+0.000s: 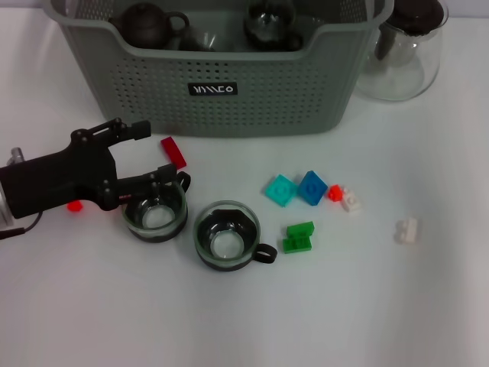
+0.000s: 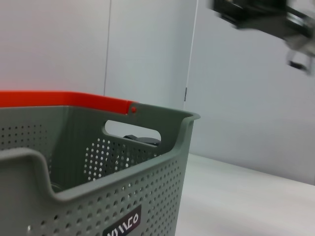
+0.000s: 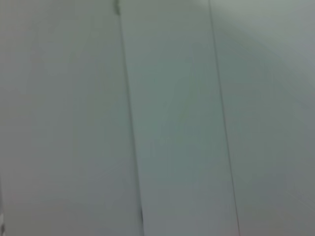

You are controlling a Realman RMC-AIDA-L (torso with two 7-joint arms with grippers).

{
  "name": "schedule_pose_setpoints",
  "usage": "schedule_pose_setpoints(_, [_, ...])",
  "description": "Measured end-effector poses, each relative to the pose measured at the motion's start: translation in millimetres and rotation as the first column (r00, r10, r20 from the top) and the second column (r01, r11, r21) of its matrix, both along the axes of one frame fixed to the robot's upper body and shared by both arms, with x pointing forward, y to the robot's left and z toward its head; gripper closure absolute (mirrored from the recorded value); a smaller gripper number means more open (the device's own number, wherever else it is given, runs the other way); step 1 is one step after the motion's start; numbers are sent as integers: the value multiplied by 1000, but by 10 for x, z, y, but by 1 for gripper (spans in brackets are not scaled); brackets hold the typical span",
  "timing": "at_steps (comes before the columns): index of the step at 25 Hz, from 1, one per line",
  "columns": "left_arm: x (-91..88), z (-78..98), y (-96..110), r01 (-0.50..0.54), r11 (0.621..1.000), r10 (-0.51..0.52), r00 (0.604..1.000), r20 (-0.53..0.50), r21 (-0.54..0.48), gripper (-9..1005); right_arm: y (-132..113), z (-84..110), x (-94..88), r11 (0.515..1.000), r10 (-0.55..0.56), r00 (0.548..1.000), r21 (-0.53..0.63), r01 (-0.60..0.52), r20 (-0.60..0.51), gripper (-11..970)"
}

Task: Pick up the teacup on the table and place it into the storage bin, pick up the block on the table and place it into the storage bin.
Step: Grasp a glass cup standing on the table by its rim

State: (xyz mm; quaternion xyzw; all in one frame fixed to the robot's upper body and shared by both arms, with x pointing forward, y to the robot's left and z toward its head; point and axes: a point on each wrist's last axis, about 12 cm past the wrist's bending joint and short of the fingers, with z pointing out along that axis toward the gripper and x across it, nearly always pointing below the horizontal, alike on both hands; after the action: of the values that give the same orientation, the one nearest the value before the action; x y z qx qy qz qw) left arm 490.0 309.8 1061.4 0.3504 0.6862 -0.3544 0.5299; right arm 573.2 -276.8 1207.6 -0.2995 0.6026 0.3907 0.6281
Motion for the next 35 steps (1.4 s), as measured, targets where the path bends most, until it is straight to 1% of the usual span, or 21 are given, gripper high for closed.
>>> schedule_pose_setpoints(1, [4, 10, 6, 1, 1000, -1, 1000, 2, 2, 157, -122, -76, -114, 1000, 3, 1000, -11, -3, 2, 535])
schedule_pose_setpoints(3, [32, 53, 31, 1, 1000, -1, 1000, 1, 6, 157, -332, -257, -345, 997, 11, 999, -74, -14, -30, 535])
schedule_pose_setpoints(5, [43, 72, 39, 1, 1000, -1, 1000, -5, 5, 157, -455, -460, -523, 982, 20, 992, -186, -42, -121, 535])
schedule_pose_setpoints(7, [70, 128, 63, 4, 1000, -4, 999, -35, 2, 157, -529, -620, -637, 955, 13, 974, -287, -79, -227, 534])
schedule_pose_setpoints(8, [70, 128, 63, 4, 1000, -4, 999, -35, 2, 157, -563, -689, -678, 939, -2, 960, -330, -95, -281, 534])
schedule_pose_setpoints(9, [90, 167, 75, 7, 1000, -7, 998, -57, 2, 157, -582, -729, -689, 929, -22, 948, -357, -99, -318, 534])
schedule_pose_setpoints(10, [116, 219, 95, 6, 1000, -6, 994, -111, 0, 157, -598, -760, -693, 919, -40, 935, -381, -104, -352, 534])
schedule_pose_setpoints(12, [143, 276, 117, 6, 1000, -4, 984, -177, 12, 157, -605, -781, -657, 902, -70, 916, -417, -112, -396, 534])
schedule_pose_setpoints(13, [157, 311, 136, 5, 1000, 2, 972, -236, 29, 157, -601, -780, -634, 896, -80, 908, -430, -115, -410, 534])
schedule_pose_setpoints(14, [165, 330, 148, 6, 999, 7, 964, -265, 45, 157, -585, -772, -599, 888, -84, 902, -442, -124, -422, 534])
schedule_pose_setpoints(17, [194, 380, 185, -6, 995, 41, 930, -366, 95, 157, -497, -735, -487, 870, -67, 896, -465, -162, -438, 534])
schedule_pose_setpoints(18, [200, 386, 194, -12, 995, 51, 922, -384, 103, 157, -469, -733, -463, 867, -56, 897, -467, -174, -438, 534])
schedule_pose_setpoints(21, [201, 382, 194, -12, 994, 56, 917, -396, 112, 157, -332, -745, -373, 856, 22, 913, -464, -228, -408, 535])
schedule_pose_setpoints(23, [170, 338, 184, -3, 992, 49, 927, -373, 123, 157, -235, -776, -340, 855, 94, 922, -443, -268, -377, 535])
schedule_pose_setpoints(26, [127, 305, 199, -6, 992, 52, 930, -365, 127, 157, -115, -855, -329, 858, 190, 920, -397, -325, -343, 534])
schedule_pose_setpoints(28, [118, 306, 218, -14, 991, 63, 924, -377, 131, 158, -67, -899, -326, 864, 220, 916, -369, -342, -336, 534])
schedule_pose_setpoints(31, [128, 337, 251, -33, 989, 95, 893, -441, 147, 158, -10, -930, -326, 874, 244, 918, -338, -348, -314, 534])
schedule_pose_setpoints(33, [183, 410, 227, -54, 982, 142, 846, -514, 183, 158, 18, -930, -329, 881, 253, 921, -323, -346, -297, 534])
schedule_pose_setpoints(35, [240, 485, 185, -81, 971, 197, 807, -557, 226, 158, 40, -927, -332, 889, 259, 924, -306, -342, -281, 534])
